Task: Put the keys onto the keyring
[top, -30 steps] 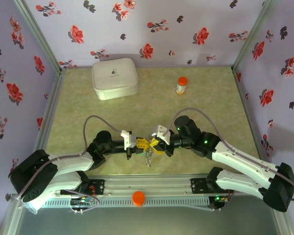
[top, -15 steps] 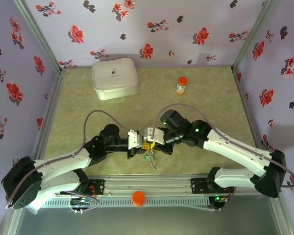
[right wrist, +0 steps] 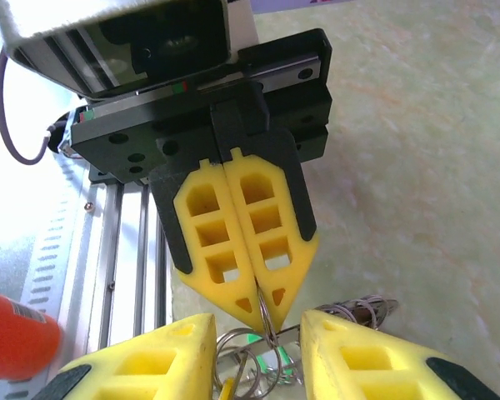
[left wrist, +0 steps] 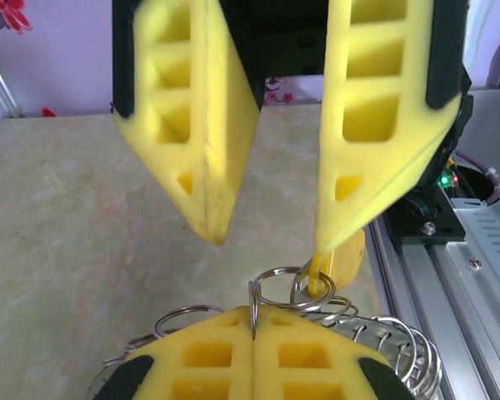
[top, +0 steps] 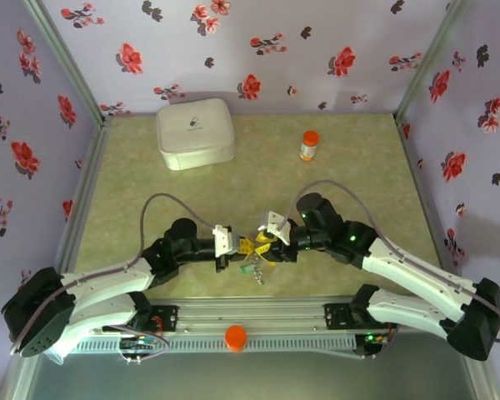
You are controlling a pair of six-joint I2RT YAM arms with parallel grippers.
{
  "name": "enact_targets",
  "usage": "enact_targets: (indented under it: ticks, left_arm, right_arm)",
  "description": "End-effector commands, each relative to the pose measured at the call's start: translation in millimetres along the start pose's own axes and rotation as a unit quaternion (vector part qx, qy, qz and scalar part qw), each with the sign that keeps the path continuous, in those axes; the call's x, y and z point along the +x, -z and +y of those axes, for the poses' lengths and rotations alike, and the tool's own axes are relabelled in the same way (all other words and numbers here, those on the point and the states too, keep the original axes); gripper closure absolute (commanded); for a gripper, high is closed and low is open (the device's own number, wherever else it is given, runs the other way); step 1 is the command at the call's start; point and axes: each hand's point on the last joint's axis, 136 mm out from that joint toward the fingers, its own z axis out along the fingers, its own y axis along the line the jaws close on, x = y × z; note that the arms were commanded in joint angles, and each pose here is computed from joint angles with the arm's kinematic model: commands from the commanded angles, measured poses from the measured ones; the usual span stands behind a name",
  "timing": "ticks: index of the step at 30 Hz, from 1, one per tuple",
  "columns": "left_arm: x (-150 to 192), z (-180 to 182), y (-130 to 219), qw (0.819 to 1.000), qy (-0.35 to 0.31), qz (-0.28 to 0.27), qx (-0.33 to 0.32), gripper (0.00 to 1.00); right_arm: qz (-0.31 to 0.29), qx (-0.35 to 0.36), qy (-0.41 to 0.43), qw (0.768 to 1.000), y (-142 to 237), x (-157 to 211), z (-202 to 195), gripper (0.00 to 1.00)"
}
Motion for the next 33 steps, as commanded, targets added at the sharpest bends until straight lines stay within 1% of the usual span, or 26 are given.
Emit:
enact_targets:
  ticks: [1,4,8,12,13,18,25,28,29,32,33]
  left_arm:
    - [-32,0,4,0.997,-0.023,-0.070,0.004,1.00]
    - [-32,-3,3,0.997,-0.026,-0.074,0.012,1.00]
    - [-34,-6,3,0.996,-0.028,-0.083,0.020,1.00]
    - [-40,-5,3,0.995,-0.032,-0.094,0.021,1.00]
    - [-31,-8,4,0.995,-0.027,-0.088,0.022,1.00]
    - [-38,-7,8,0.993,-0.026,-0.117,0.017,1.00]
    - [-39,-10,7,0.992,-0.026,-0.122,0.029,1.00]
    - [-40,-10,6,0.991,-0.026,-0.124,0.033,1.00]
    - [-40,-10,6,0.991,-0.026,-0.124,0.034,1.00]
    - [-42,-11,7,0.991,-0.025,-0.126,0.035,1.00]
    - [-41,-11,6,0.991,-0.025,-0.126,0.035,1.00]
  right_arm:
    - [-0.029,-0.003,-0.005,1.000,-2,-9,-1,0.68]
    - [-0.033,0.012,-0.003,0.999,-2,-5,-6,0.69]
    - [-0.036,0.013,-0.006,0.999,-3,-5,-7,0.71]
    - [-0.025,0.008,-0.009,1.000,-5,2,-5,0.78]
    - [-0.022,0.006,-0.010,1.000,-6,4,-5,0.80]
    - [-0.005,0.001,-0.010,1.000,-10,12,-5,0.81]
    - [0.008,-0.005,-0.003,1.000,-7,16,-3,0.84]
    - [0.026,-0.011,-0.003,1.000,-10,23,-3,0.87]
    - [0.030,-0.011,-0.002,0.999,-11,24,-4,0.89]
    - [0.032,-0.018,0.000,0.999,-13,22,-3,1.00]
    - [0.033,-0.021,0.002,0.999,-13,21,-3,1.00]
